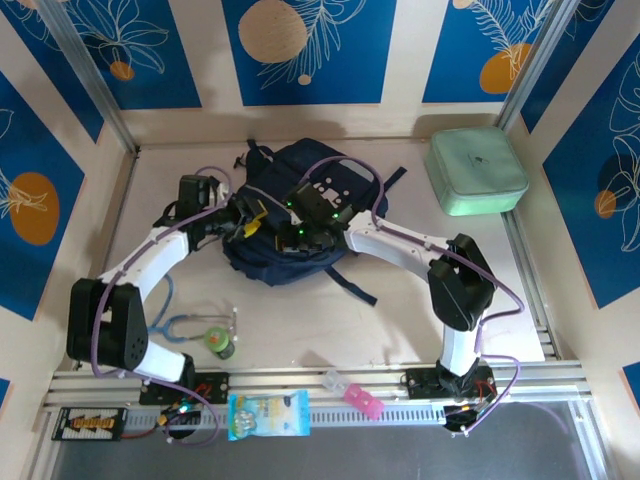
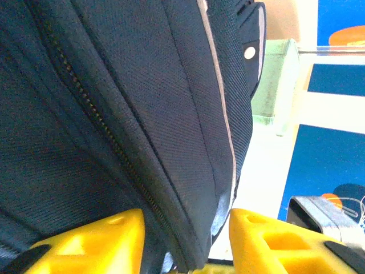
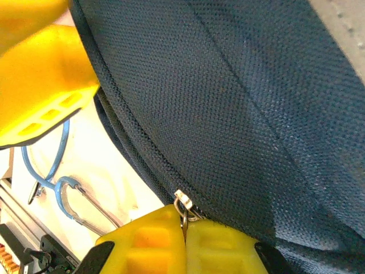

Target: Pack books, pencil case, and school supplies into a backpack

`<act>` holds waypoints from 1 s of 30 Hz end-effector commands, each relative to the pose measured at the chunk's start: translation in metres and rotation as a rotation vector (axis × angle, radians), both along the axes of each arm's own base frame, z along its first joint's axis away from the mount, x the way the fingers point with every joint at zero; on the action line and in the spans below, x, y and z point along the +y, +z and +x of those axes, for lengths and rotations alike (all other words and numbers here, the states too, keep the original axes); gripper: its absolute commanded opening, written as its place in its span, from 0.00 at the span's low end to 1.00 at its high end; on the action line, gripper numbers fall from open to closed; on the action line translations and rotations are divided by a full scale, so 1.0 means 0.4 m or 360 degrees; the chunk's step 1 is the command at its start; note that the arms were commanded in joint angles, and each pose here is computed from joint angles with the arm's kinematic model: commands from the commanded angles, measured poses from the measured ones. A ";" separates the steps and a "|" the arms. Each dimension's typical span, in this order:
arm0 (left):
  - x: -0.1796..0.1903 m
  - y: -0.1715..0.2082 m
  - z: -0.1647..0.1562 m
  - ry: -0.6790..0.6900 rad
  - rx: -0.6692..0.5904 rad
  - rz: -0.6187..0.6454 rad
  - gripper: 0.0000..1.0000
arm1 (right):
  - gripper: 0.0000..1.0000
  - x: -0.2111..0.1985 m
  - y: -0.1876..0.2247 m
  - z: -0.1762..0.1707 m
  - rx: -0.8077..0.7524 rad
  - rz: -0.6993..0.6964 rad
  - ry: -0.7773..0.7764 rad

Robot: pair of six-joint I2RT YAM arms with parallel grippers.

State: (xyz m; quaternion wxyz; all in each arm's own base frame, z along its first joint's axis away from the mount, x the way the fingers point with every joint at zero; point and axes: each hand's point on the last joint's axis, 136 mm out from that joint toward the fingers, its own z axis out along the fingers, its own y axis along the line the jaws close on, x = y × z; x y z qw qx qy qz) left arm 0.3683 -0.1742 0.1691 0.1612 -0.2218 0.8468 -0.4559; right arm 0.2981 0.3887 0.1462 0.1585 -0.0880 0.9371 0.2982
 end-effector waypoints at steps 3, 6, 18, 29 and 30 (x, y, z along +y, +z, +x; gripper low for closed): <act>-0.024 -0.030 0.013 0.0014 0.0035 0.0005 0.33 | 0.04 0.061 0.060 0.000 -0.0087 0.0122 0.0183; -0.029 -0.044 0.010 0.0014 0.0059 0.0017 0.29 | 0.04 0.059 0.057 0.000 -0.0091 0.0106 0.0188; -0.001 -0.036 0.028 0.0094 0.0016 0.0089 0.00 | 0.07 -0.038 0.001 -0.028 -0.0146 -0.0183 0.0236; 0.021 -0.038 0.036 0.0121 -0.0001 0.0116 0.00 | 0.06 -0.175 -0.050 -0.053 -0.0117 -0.0380 0.0215; 0.020 -0.040 0.035 0.0118 0.0003 0.0120 0.00 | 0.07 -0.181 -0.050 -0.053 -0.0113 -0.0377 0.0215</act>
